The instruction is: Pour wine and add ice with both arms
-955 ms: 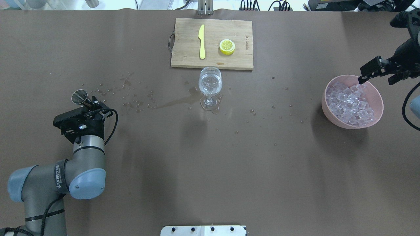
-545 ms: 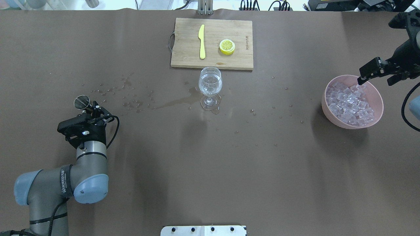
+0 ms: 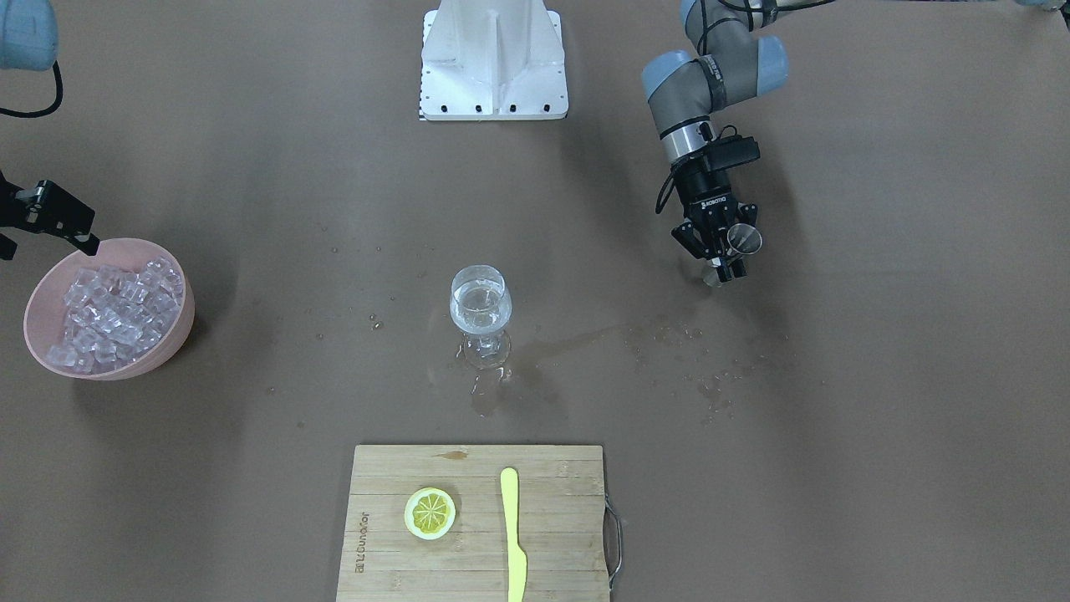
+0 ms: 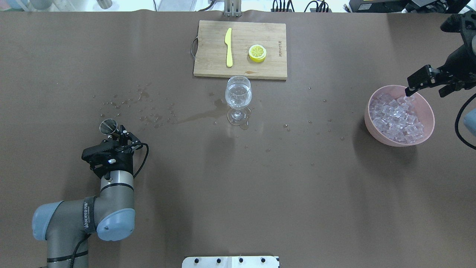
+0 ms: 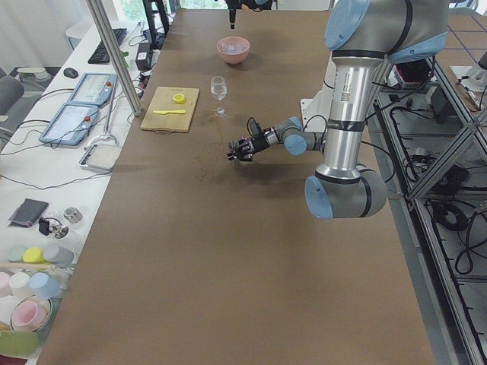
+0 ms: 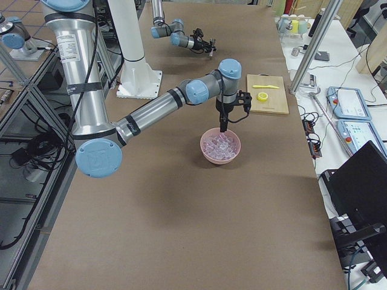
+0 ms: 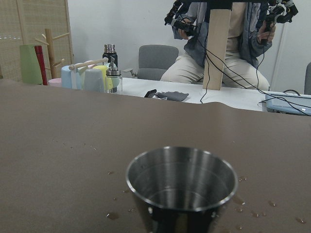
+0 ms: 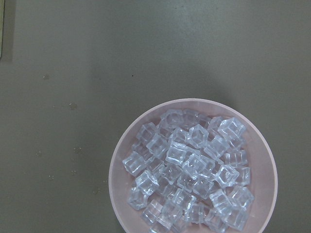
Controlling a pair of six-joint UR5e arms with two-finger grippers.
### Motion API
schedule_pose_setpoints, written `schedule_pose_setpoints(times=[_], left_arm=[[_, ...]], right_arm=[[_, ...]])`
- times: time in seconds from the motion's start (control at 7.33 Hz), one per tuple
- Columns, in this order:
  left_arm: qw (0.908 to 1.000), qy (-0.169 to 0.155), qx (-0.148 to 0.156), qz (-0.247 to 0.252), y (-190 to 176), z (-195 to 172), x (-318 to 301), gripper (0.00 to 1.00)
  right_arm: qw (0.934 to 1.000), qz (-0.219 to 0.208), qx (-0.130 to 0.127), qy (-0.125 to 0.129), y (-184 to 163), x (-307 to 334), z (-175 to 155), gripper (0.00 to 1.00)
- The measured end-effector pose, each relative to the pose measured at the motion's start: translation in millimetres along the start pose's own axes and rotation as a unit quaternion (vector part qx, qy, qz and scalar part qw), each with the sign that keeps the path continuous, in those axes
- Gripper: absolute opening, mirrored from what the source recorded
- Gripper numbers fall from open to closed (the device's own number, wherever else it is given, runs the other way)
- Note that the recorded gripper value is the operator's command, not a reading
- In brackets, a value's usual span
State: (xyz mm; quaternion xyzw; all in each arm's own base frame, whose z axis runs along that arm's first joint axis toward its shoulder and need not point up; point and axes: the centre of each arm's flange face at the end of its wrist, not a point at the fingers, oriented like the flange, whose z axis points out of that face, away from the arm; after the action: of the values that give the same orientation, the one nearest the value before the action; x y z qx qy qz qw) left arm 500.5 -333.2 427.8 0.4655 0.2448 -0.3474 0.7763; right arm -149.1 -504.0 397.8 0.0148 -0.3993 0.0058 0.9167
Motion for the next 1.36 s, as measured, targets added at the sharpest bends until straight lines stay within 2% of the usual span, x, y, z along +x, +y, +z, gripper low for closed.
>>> schedule_pose_setpoints(times=[0.27, 0.41, 0.82, 1.23, 1.36], left_arm=[[1.0, 0.001, -0.001, -0.002, 0, -1, 2, 0.61], [1.0, 0.001, -0.001, -0.002, 0, -1, 2, 0.98], [1.0, 0.005, -0.008, -0.002, -9, -7, 7, 0.98], [0.9987, 0.013, -0.047, 0.011, -28, -40, 8, 0.98], [0.9969, 0.009, -0.073, 0.028, -37, -63, 6, 0.98]], right_arm=[[1.0, -0.001, 0.001, -0.001, 1, 0, -1, 1.0], [1.0, -0.001, 0.001, -0.001, 1, 0, -1, 1.0], [1.0, -0.001, 0.001, -0.001, 1, 0, -2, 1.0], [1.0, -0.001, 0.001, -0.001, 1, 0, -2, 1.0], [1.0, -0.001, 0.001, 0.0, 1, 1, -1, 1.0]])
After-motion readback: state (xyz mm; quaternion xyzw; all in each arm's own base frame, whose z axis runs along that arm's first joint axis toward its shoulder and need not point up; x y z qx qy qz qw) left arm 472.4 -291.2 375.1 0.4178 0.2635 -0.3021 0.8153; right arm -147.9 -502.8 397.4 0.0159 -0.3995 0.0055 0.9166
